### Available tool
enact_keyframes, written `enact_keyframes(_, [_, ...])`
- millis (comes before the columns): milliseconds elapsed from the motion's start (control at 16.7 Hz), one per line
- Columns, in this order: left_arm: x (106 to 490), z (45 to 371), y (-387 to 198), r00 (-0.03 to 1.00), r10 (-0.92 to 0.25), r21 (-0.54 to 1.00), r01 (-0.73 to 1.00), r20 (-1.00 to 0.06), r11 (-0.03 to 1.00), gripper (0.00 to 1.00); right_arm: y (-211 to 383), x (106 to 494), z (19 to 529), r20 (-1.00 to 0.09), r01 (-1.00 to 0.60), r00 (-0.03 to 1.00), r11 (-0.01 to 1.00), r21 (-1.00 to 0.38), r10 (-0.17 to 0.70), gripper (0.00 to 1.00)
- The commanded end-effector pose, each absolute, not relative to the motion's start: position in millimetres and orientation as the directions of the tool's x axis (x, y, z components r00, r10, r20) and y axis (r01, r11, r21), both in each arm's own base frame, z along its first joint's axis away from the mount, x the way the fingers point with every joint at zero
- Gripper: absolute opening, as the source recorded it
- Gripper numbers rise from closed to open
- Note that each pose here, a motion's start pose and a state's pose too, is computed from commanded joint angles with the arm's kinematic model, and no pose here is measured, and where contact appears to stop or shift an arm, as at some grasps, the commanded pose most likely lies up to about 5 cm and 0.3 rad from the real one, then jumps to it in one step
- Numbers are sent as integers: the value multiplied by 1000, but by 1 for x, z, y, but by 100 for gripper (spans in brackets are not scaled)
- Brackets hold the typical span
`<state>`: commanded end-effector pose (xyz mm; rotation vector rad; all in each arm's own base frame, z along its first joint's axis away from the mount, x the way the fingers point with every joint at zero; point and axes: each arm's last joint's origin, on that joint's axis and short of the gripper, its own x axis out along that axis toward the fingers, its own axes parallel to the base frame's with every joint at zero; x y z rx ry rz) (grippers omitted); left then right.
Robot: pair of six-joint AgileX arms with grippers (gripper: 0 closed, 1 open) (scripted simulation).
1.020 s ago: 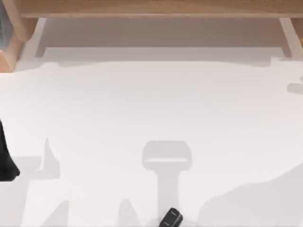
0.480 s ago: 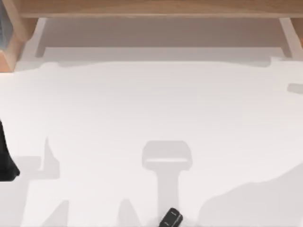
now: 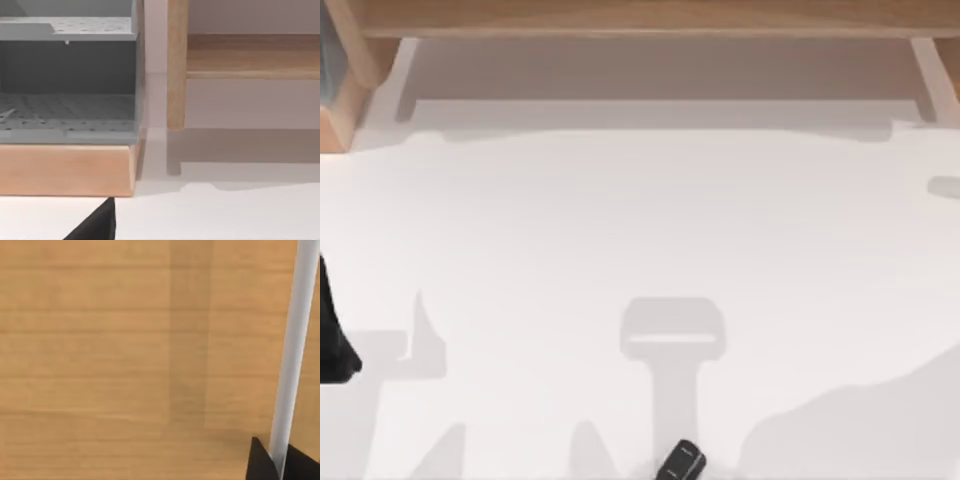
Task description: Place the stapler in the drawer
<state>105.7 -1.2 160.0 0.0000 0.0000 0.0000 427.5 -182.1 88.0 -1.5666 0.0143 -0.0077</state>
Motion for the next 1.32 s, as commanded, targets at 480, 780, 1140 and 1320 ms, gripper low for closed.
enact_keyframes(480, [106, 160, -1, 1000, 0, 0, 0, 0, 1000, 100, -182, 381, 87, -10, -10, 1000, 8, -1000, -13, 0])
enact_keyframes(780, [106, 160, -1, 1000, 0, 0, 0, 0, 1000, 100, -181, 364, 88, -4, -4, 1000, 4, -1000, -14, 0])
enact_keyframes(1140, [106, 160, -1, 1000, 0, 0, 0, 0, 1000, 100, -183, 349, 90, 9, 9, 1000, -5, -1000, -10, 0])
enact_keyframes(1320, [106, 160, -1, 1000, 0, 0, 0, 0, 1000, 100, -180, 323, 83, -24, -23, 1000, 18, -1000, -18, 0])
